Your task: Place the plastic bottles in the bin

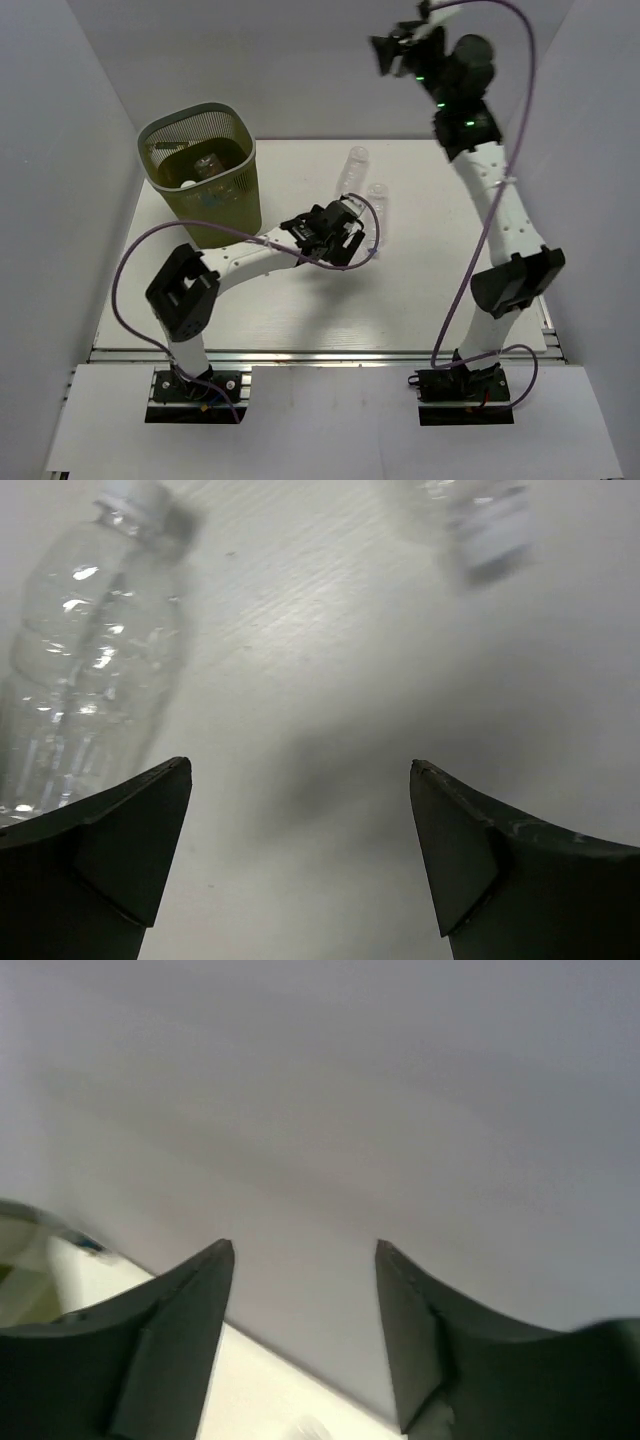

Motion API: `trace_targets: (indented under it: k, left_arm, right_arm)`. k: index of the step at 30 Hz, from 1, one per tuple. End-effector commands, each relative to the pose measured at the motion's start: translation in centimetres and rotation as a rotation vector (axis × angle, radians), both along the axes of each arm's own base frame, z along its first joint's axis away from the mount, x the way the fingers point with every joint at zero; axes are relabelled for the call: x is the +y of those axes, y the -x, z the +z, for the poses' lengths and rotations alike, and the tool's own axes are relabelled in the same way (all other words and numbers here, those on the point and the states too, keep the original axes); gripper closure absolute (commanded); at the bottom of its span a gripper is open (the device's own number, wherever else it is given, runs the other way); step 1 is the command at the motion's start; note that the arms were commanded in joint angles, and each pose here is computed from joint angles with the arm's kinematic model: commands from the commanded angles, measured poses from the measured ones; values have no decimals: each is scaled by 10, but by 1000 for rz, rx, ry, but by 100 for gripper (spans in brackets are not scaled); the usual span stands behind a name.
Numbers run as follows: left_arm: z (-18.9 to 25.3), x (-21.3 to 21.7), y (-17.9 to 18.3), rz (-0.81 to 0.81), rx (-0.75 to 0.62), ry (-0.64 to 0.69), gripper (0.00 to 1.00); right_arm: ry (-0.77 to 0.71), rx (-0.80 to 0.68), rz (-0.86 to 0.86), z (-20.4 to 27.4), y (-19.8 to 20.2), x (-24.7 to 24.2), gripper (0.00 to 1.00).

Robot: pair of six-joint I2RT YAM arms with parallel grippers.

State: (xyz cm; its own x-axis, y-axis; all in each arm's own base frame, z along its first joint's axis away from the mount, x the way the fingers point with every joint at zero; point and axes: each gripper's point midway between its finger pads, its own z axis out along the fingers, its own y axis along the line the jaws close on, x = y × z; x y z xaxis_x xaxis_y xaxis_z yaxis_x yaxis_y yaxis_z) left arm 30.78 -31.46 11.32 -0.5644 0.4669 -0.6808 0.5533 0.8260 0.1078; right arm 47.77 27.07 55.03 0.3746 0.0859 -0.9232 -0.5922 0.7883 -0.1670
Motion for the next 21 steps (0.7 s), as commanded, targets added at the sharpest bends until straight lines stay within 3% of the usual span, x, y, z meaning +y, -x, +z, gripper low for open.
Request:
trace_targets:
  k: [1, 2, 3, 4, 6, 7, 8, 9, 10, 11, 13, 14, 21]
  left_arm:
    - [10, 33, -38, 127, -132, -191, 0]
    - [16, 37, -51, 163, -149, -188, 0]
    - [10, 39, -58, 180, -148, -207, 0]
    - [17, 43, -67, 207, -177, -223, 0]
    - [20, 41, -81, 220, -202, -217, 0]
    - [32, 42, -92, 237, -233, -205, 0]
    - [32, 45, -98, 226, -239, -228, 0]
    - [43, 42, -106, 238, -268, -231, 0]
    - [34, 50, -112, 249, -255, -273, 0]
    - [30, 58, -120, 261, -244, -295, 0]
    - [20, 70, -128, 270, -199, -357, 0]
    - [-3, 76, -133, 261, -139, -380, 0]
    - [-56, 85, -123, 193, 16, -441, 0]
  right_arm:
    - [155, 486, -249, -135, -45, -100, 31]
    - [166, 575, -308, -163, -53, -143, 24]
    - [212, 709, -275, -197, -38, -150, 13]
    - [219, 785, -307, -224, -32, -179, 11]
    - [270, 907, -254, -292, -1, -185, 11]
    - [260, 812, -261, -262, 20, -190, 11]
    - [277, 774, -258, -284, 22, -194, 11]
    - [292, 828, -233, -316, 40, -192, 11]
    - [283, 779, -231, -299, 53, -192, 11]
    - [278, 843, -210, -322, 67, -190, 11]
    - [247, 871, -188, -321, 80, -186, 11]
    - [247, 902, -186, -331, 87, -187, 11]
    - [237, 932, -189, -329, 96, -190, 10]
